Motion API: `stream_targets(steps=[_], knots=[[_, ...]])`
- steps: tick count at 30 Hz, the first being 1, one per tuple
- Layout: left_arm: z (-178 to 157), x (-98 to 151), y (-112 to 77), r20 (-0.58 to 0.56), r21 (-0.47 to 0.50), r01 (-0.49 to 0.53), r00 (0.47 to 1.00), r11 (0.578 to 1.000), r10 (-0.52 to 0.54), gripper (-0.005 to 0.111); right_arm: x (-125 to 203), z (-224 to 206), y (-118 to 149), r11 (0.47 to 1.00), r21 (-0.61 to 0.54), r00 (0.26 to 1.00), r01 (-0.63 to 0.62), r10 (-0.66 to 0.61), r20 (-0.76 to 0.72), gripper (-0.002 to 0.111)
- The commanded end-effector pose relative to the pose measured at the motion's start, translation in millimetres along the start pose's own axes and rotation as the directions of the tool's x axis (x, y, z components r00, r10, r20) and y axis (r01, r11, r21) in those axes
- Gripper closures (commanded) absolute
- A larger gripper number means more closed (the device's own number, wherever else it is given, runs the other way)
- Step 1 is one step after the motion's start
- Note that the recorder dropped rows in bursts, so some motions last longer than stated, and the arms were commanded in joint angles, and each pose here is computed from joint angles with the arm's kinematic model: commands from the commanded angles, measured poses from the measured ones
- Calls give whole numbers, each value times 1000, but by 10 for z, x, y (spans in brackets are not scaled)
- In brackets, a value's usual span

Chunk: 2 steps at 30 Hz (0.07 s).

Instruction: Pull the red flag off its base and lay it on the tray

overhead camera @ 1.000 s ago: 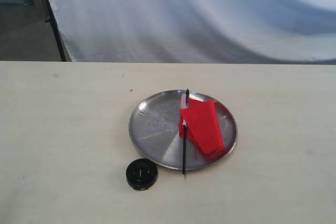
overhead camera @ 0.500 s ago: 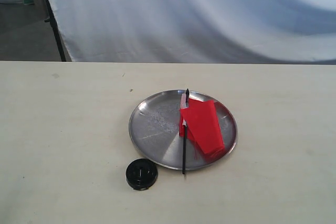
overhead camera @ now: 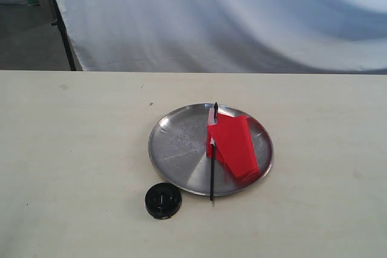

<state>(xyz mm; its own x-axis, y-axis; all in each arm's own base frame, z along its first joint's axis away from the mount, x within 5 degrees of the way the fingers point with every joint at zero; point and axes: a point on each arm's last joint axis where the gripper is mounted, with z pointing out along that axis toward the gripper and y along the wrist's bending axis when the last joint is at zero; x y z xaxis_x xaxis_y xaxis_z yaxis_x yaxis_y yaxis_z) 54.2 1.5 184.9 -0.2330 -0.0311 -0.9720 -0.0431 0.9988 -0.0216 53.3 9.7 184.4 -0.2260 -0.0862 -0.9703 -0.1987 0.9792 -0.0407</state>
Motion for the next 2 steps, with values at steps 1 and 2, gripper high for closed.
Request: stream_targets(steps=[1, 2], knots=[[-1, 7, -2, 3, 1, 7, 1000, 1000, -7, 107, 2, -1, -3, 1000, 5, 1000, -3, 3, 8, 109], [-1, 7, -2, 3, 1, 7, 1000, 1000, -7, 107, 2, -1, -3, 1000, 5, 1000, -3, 3, 8, 109]])
